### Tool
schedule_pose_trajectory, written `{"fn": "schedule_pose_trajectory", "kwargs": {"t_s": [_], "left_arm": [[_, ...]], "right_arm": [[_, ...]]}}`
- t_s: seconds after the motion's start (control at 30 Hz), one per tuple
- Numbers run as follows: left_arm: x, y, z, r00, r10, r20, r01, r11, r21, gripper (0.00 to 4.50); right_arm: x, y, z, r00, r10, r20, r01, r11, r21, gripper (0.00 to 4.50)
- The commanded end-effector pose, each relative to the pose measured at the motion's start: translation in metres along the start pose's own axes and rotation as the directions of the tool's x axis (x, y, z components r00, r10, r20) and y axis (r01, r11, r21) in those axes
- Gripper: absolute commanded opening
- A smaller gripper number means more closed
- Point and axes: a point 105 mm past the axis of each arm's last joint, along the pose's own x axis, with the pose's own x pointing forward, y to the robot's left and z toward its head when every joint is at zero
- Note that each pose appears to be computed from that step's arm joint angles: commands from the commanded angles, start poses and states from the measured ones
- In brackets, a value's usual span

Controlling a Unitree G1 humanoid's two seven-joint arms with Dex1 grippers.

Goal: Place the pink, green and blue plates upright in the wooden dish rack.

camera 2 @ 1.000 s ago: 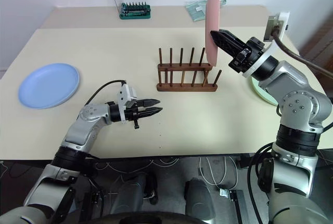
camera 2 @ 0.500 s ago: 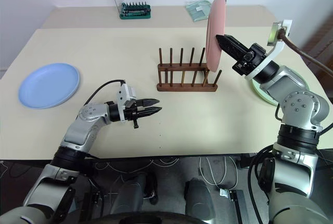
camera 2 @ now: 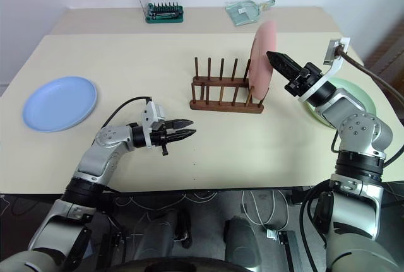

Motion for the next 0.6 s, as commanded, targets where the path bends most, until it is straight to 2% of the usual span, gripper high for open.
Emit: {"fn": "schedule_pose_trajectory", "kwargs": {"t_s": [0.03, 0.07, 0.23, 0.3, 0.37, 0.43, 0.5, 0.6], "left_arm": [[-0.003, 0.0, 0.009, 1.0, 0.005, 0.028, -0.005, 1.0, 0.023, 1.34], [-0.003, 0.0, 0.009, 1.0, 0.004, 0.028, -0.005, 1.0, 0.022, 1.34], [-0.003, 0.0, 0.01, 1.0, 0.005, 0.03, -0.006, 1.0, 0.025, 1.34], [-0.004, 0.0, 0.011, 1.0, 0.007, 0.029, -0.007, 1.0, 0.026, 1.34], [-0.005, 0.0, 0.01, 1.0, 0.008, 0.027, -0.008, 1.0, 0.025, 1.34], [-0.006, -0.001, 0.01, 1.0, 0.006, 0.024, -0.006, 1.0, 0.023, 1.34], [-0.006, -0.001, 0.01, 1.0, 0.001, 0.021, -0.001, 1.0, 0.022, 1.34], [-0.004, -0.001, 0.01, 1.0, -0.013, 0.016, 0.012, 1.0, 0.024, 1.34]], "right_arm": [[-0.003, -0.001, 0.018, 0.998, -0.025, 0.062, 0.03, 0.996, -0.082, 3.4], [-0.004, -0.003, 0.023, 0.996, -0.048, 0.072, 0.056, 0.991, -0.12, 3.82], [-0.012, 0.002, 0.048, 0.989, -0.094, 0.116, 0.124, 0.947, -0.297, 3.82], [-0.024, 0.001, 0.058, 0.98, -0.16, 0.116, 0.195, 0.892, -0.409, 3.82], [-0.049, -0.011, 0.066, 0.947, -0.303, 0.103, 0.309, 0.783, -0.539, 3.82], [-0.069, -0.02, 0.071, 0.91, -0.402, 0.103, 0.379, 0.703, -0.602, 3.82], [-0.084, -0.03, 0.064, 0.871, -0.489, 0.046, 0.39, 0.632, -0.67, 3.82], [-0.101, -0.043, 0.033, 0.806, -0.579, -0.122, 0.299, 0.576, -0.761, 3.82]]}}
